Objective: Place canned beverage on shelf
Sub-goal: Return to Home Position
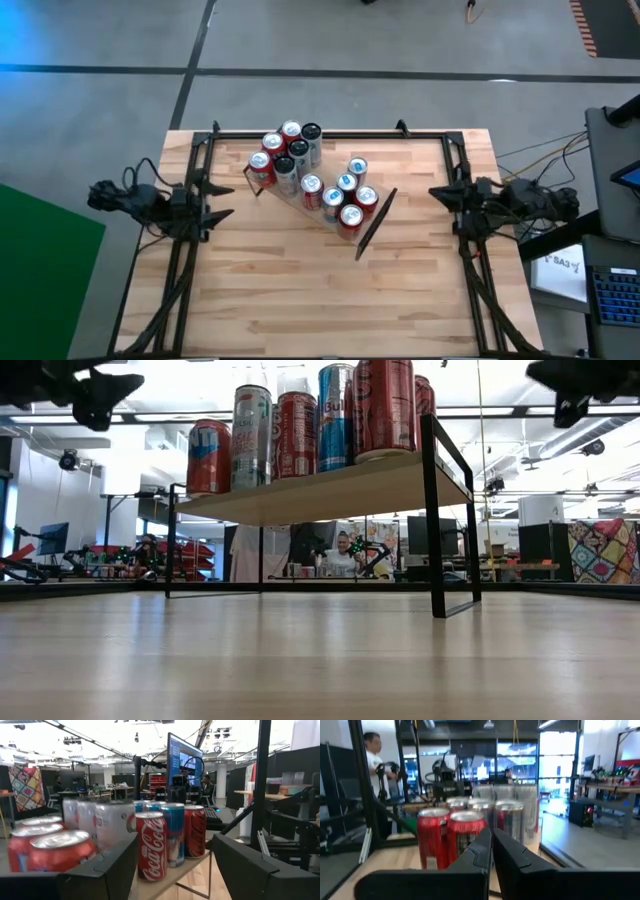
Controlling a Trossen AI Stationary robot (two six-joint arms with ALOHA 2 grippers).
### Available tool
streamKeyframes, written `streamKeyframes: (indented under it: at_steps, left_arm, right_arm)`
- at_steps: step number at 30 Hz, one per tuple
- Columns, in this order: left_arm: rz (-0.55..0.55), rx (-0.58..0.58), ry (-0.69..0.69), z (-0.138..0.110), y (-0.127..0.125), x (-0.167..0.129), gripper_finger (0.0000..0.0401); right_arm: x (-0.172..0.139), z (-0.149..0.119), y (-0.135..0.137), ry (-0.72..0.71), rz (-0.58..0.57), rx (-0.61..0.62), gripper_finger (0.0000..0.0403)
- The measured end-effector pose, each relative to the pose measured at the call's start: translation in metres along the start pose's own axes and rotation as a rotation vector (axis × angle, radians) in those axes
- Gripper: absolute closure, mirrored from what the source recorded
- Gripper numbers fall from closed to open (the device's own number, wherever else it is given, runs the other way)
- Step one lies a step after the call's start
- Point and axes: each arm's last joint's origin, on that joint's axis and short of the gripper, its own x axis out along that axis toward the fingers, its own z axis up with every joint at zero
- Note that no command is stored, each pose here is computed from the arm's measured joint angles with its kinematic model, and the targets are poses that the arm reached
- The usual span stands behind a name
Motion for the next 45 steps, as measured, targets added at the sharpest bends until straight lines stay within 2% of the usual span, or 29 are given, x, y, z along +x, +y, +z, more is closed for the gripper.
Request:
streamKeyframes:
  at_steps: [3, 13, 16, 20, 24, 26, 28, 32, 33, 35, 38, 45]
  left_arm:
    - [-0.003, -0.010, 0.006, -0.013, -0.003, 0.003, 0.0161]
    - [0.022, -0.042, -0.019, -0.060, -0.009, 0.009, 0.0161]
    - [0.065, -0.060, -0.003, -0.060, -0.008, 0.009, 0.0161]
    - [0.070, -0.054, -0.024, -0.055, -0.007, 0.009, 0.0161]
    - [0.065, 0.004, 0.041, -0.059, -0.007, 0.009, 0.0167]
    - [0.065, 0.018, 0.090, -0.064, -0.008, 0.008, 0.0186]
    - [0.071, 0.012, 0.126, -0.068, -0.007, 0.008, 0.0224]
    - [0.069, 0.032, 0.167, -0.072, -0.008, 0.007, 0.0354]
    - [0.069, 0.042, 0.169, -0.073, -0.008, 0.007, 0.0377]
    - [0.067, 0.061, 0.176, -0.073, -0.008, 0.008, 0.0384]
    - [0.090, 0.068, 0.181, -0.073, -0.007, 0.008, 0.0367]
    - [0.166, 0.082, 0.196, -0.074, -0.005, 0.008, 0.0356]
  right_arm:
    - [0.003, -0.014, 0.001, 0.051, 0.000, 0.013, 0.0394]
    - [0.008, -0.037, 0.004, 0.071, 0.000, 0.031, 0.0394]
    - [0.009, -0.042, 0.004, 0.087, -0.001, 0.026, 0.0394]
    - [0.009, -0.043, 0.004, 0.089, -0.001, 0.024, 0.0394]
    - [0.009, -0.044, 0.004, 0.103, 0.001, -0.014, 0.0394]
    - [0.009, -0.045, 0.004, 0.110, 0.002, -0.032, 0.0394]
    - [0.009, -0.045, 0.004, 0.109, 0.002, -0.034, 0.0394]
    - [0.009, -0.049, 0.004, 0.151, 0.006, -0.086, 0.0394]
    - [0.008, -0.051, 0.004, 0.173, 0.007, -0.097, 0.0394]
    - [0.009, -0.053, 0.004, 0.187, 0.005, -0.082, 0.0394]
    - [0.010, -0.052, 0.004, 0.179, -0.003, -0.034, 0.0394]
    - [0.009, -0.050, 0.002, 0.183, -0.075, -0.093, 0.0394]
